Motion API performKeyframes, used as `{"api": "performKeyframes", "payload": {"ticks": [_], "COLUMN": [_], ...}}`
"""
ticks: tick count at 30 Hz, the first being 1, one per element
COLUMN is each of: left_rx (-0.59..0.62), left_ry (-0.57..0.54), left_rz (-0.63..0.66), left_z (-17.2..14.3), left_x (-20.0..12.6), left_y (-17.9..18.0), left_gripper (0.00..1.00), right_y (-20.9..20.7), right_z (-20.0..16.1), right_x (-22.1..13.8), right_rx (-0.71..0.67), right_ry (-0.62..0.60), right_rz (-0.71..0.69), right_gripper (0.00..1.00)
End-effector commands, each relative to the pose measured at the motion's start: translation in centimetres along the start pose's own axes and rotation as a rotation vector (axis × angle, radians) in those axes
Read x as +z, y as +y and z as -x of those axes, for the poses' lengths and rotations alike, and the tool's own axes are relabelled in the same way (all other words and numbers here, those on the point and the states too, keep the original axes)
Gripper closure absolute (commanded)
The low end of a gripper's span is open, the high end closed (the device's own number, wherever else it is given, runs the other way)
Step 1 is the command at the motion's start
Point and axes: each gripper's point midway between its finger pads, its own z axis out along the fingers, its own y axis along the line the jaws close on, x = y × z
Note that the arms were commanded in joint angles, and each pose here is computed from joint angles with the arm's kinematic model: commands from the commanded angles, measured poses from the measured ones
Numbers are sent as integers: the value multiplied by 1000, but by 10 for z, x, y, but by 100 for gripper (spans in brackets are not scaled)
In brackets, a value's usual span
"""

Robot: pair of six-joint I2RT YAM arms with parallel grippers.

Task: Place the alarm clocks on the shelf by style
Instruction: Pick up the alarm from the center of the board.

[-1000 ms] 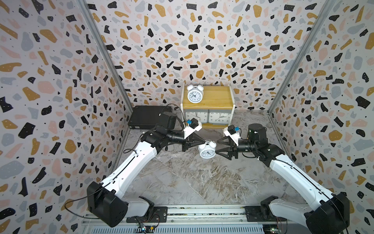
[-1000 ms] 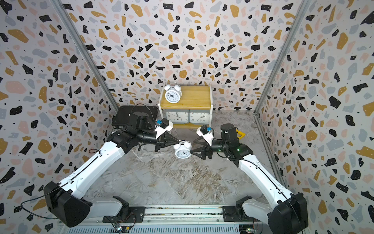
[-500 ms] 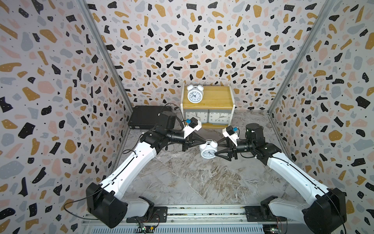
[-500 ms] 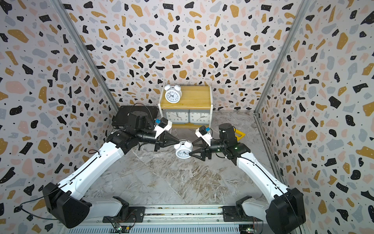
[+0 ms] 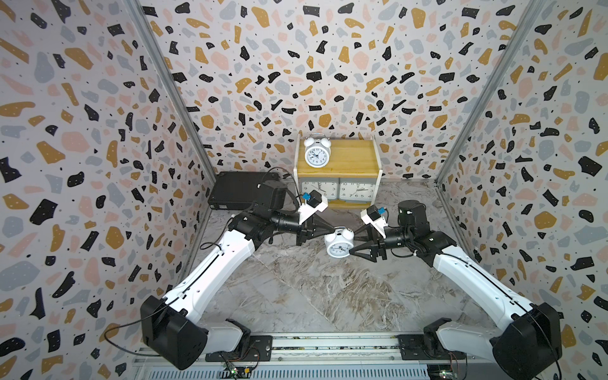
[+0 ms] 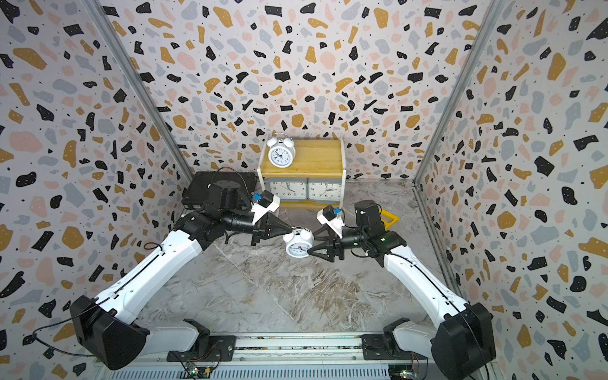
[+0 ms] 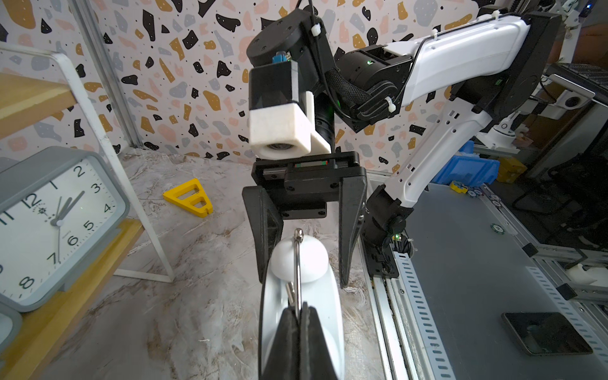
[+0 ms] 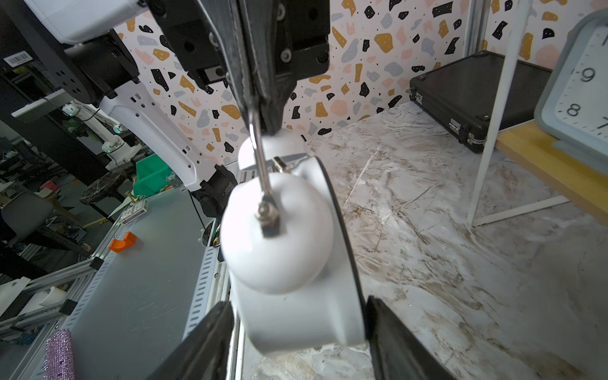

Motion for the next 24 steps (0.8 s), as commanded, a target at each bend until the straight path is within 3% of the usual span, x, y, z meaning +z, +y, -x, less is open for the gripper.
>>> {"api": "performKeyframes", "payload": {"ticks": [1, 6, 11, 19, 24], "left_rx": [60, 52, 44, 59, 7], "left_ry": [-51, -51, -51, -22, -63], "left_rz": [-21, -24, -21, 196, 366], "left_z": [17, 16, 18, 14, 15], "left_x": [-2, 0, 0, -13, -39], "left_y": [-1, 1, 3, 27, 52], "left_gripper": [100, 100, 100, 45, 38], "right_y": [8, 8, 5, -7, -14], "right_z": [17, 16, 17, 34, 52], "right_x": [-4, -3, -4, -12, -23], "right_rx": [-50, -49, -51, -89, -119], "right_ry": [-21, -18, -15, -55, -104], "right_rz": [24, 27, 4, -131, -206], "right_gripper": [34, 44, 64, 73, 75]}}
